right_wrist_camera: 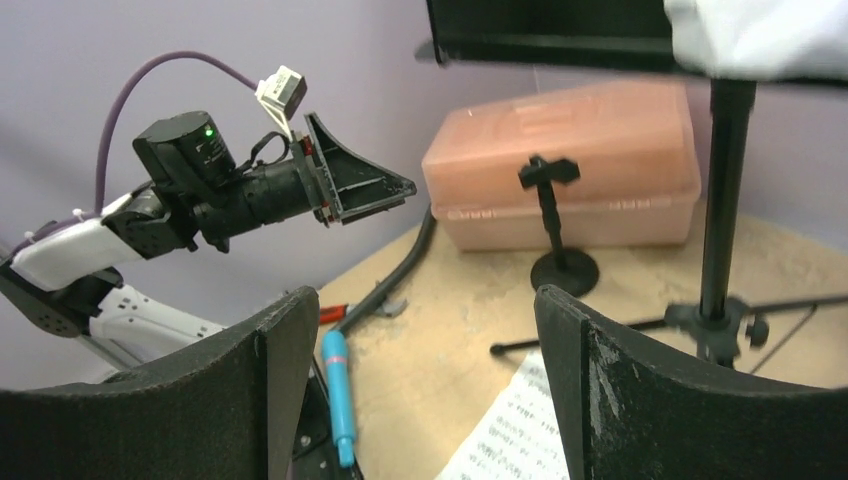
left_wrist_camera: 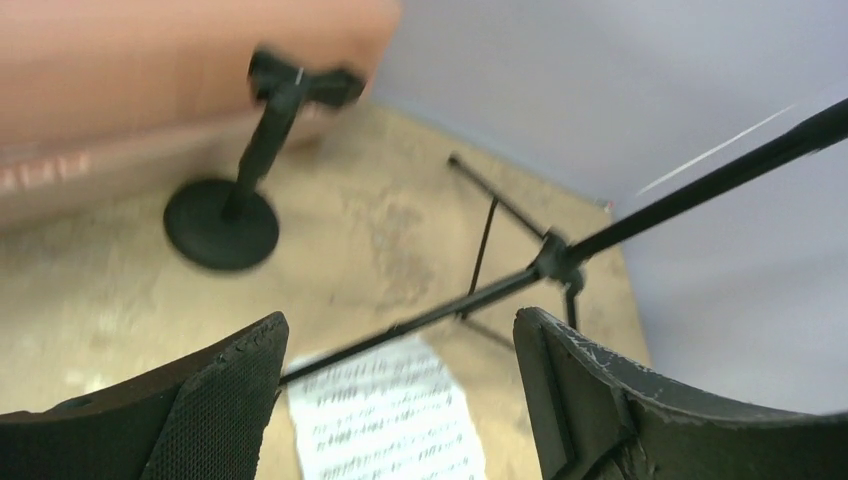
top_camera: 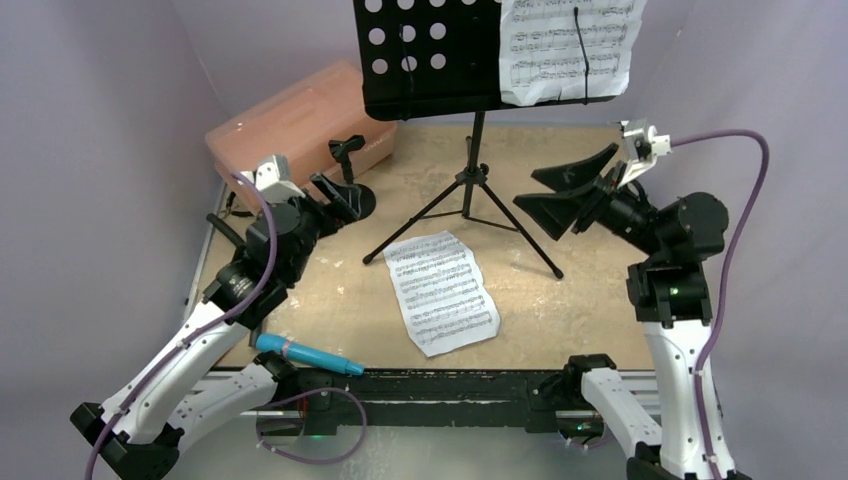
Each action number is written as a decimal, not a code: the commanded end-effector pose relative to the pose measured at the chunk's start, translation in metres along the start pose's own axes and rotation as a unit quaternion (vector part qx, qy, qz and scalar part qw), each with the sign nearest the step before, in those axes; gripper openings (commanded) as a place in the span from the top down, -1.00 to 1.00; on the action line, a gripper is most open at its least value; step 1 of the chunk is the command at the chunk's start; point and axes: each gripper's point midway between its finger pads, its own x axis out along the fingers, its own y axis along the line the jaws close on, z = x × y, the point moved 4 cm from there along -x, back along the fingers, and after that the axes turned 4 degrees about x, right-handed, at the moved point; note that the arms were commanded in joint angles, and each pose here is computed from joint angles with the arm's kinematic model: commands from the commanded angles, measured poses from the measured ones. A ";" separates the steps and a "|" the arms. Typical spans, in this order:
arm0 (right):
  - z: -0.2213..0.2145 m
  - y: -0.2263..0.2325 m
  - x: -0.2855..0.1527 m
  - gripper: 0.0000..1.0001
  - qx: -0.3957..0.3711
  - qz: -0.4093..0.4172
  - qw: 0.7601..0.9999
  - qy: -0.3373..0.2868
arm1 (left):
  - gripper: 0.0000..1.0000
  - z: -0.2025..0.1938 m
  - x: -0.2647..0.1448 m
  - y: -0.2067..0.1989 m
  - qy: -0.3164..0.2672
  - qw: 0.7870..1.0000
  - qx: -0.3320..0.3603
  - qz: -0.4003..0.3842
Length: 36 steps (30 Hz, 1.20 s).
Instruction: Set up the instrument practice props
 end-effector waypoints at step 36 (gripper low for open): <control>-0.315 -0.159 -0.056 -0.41 0.288 -0.337 0.841 0.310 | -0.37 -0.327 -0.011 0.072 0.519 0.850 -0.089 0.002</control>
